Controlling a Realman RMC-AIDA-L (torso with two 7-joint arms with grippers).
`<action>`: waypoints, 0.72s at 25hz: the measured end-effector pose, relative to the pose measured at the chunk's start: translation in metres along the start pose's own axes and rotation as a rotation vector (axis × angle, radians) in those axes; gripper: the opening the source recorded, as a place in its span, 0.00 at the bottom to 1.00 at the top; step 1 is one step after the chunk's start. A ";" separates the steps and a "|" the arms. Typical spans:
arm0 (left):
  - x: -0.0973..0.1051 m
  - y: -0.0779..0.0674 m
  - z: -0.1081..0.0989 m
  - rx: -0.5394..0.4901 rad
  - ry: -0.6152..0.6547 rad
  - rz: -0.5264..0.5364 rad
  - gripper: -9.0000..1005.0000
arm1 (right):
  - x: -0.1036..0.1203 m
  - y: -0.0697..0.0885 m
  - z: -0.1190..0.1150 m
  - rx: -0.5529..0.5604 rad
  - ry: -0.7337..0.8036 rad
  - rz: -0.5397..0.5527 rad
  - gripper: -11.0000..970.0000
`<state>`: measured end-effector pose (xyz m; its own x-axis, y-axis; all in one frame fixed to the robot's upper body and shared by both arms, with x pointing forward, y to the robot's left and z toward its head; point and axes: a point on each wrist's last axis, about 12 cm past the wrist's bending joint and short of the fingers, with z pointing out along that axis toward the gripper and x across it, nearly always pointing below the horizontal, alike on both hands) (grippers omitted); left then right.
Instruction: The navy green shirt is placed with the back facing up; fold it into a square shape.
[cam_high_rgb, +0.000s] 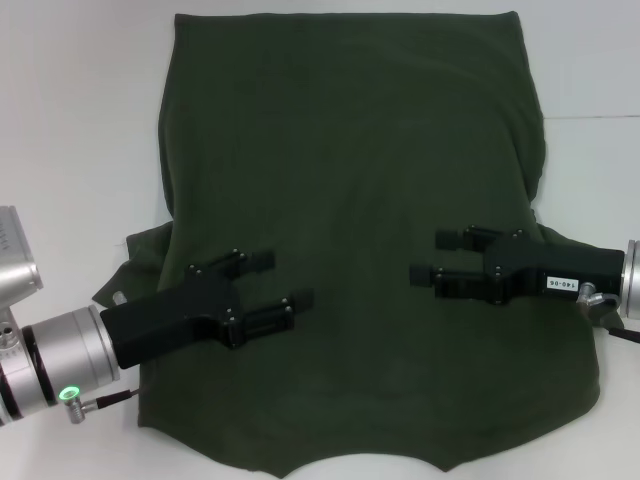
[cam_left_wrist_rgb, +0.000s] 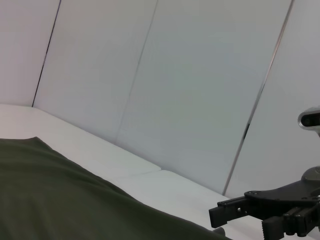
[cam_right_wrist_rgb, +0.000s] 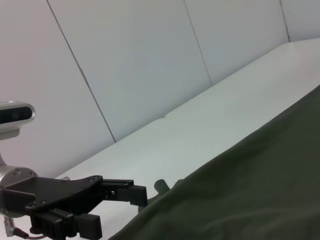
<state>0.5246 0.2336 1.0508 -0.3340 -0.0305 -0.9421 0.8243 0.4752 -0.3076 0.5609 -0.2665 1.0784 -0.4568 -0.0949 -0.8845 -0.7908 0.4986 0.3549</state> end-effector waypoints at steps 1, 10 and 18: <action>0.000 0.000 0.000 -0.001 -0.001 -0.001 0.84 | 0.000 0.000 0.000 0.001 0.000 0.002 0.92; 0.000 0.000 0.000 -0.002 -0.002 -0.001 0.84 | -0.001 0.000 0.000 0.001 -0.003 0.005 0.92; 0.000 0.007 -0.003 -0.053 -0.003 -0.041 0.83 | -0.001 0.001 0.000 -0.004 -0.007 0.007 0.92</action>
<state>0.5290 0.2390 1.0495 -0.3656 -0.0538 -0.9292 0.7846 0.5193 -0.3387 0.5610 -0.2660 1.0795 -0.4596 -0.0849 -0.8841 -0.7890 0.4961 0.3625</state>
